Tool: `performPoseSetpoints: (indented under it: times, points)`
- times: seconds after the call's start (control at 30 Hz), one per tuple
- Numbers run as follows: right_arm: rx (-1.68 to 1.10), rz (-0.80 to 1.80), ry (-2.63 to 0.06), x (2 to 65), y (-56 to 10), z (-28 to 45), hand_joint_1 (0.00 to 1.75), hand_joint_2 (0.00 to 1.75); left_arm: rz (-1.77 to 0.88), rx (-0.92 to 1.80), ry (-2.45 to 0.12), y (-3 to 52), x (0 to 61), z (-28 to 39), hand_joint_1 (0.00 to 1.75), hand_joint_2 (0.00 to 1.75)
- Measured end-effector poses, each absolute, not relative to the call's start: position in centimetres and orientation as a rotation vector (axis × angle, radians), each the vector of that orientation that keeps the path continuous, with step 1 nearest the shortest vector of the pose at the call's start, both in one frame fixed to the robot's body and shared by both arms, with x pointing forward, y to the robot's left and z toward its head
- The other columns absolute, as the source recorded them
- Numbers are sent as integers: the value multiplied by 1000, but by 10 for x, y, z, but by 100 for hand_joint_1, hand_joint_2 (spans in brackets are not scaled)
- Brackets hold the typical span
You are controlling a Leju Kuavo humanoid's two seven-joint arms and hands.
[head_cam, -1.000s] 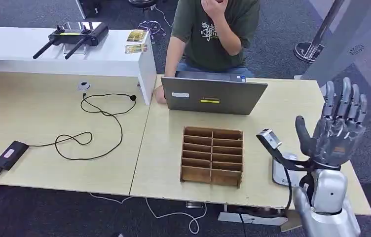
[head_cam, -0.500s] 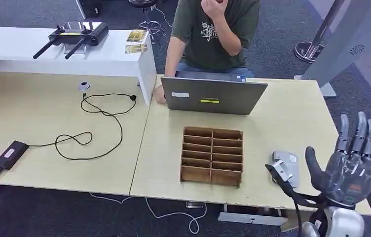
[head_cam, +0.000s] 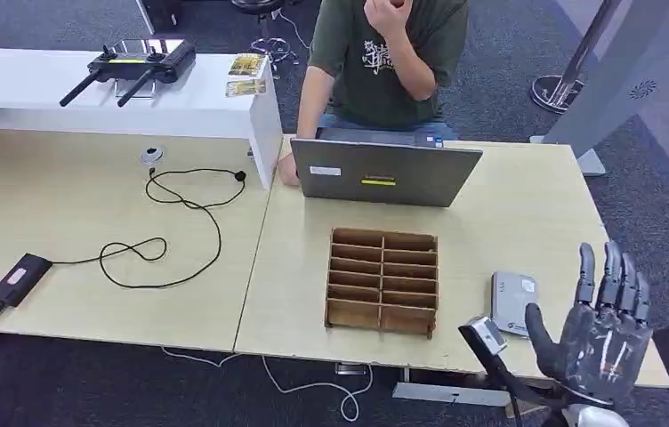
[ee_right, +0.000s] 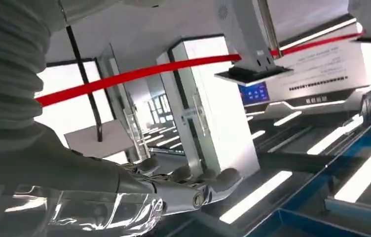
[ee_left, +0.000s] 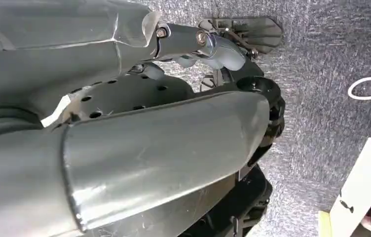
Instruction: Pass the card to the sensor for recognition and then transmit it.
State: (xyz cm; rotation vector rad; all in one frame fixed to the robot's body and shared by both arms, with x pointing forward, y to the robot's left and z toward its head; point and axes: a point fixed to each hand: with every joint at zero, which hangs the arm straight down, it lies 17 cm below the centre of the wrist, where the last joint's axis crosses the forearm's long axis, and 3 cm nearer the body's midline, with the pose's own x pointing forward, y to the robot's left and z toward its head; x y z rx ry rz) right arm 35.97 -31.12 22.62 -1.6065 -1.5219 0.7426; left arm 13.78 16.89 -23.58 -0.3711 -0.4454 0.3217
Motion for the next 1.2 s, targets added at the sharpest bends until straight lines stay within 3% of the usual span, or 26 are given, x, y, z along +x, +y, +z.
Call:
performPoseSetpoints:
  times: [1.2]
  points:
    - [-1260,1072,-1486,355,-206,161,0,175,318,-384,-472,164,149,-230,0,0]
